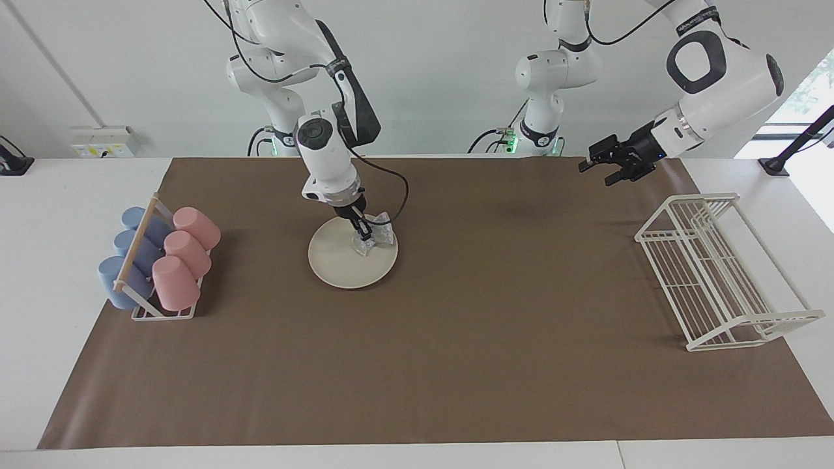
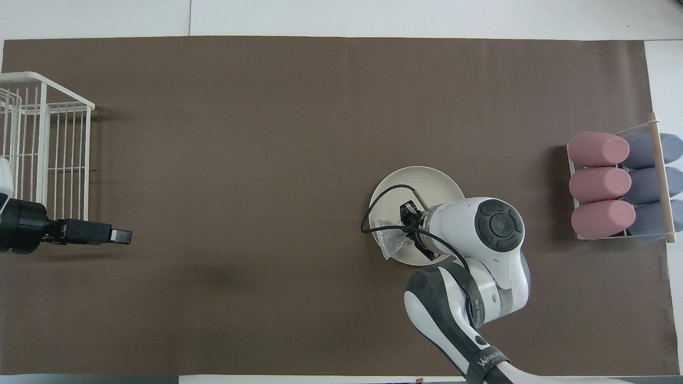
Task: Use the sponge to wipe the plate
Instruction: 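Rub the sponge across the plate surface with the right gripper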
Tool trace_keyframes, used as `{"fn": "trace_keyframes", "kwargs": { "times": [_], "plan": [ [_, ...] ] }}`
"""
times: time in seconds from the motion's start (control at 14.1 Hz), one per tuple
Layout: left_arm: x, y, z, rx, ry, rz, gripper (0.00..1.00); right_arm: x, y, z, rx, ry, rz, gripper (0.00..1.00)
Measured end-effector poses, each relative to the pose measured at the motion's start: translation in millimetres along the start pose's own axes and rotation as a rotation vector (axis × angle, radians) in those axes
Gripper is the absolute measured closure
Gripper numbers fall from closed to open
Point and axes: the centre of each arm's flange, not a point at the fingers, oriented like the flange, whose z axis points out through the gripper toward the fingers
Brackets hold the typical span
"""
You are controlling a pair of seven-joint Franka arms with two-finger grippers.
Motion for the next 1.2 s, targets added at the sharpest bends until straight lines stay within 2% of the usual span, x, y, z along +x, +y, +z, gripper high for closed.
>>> {"fn": "trace_keyframes", "kwargs": {
  "times": [0.21,0.49,0.64,0.78,1.06,1.2],
  "plan": [
    [3,10,6,0.049,-0.014,-0.003,0.00,32,4,-3,0.006,0.005,-0.072,0.93],
    [3,12,8,0.058,-0.017,-0.010,0.00,85,14,-11,0.016,0.016,-0.139,0.93],
    [3,12,8,0.059,-0.016,-0.022,0.00,91,16,-11,0.017,0.017,-0.151,0.93],
    [3,12,8,0.061,-0.015,-0.028,0.00,78,13,-9,0.014,0.013,-0.166,0.93],
    [4,12,7,0.063,-0.010,-0.030,0.00,4,0,2,0.012,0.003,-0.121,0.93],
    [4,12,7,0.064,-0.008,-0.029,0.00,-13,-2,4,0.024,0.005,-0.112,0.93]
  ]
}}
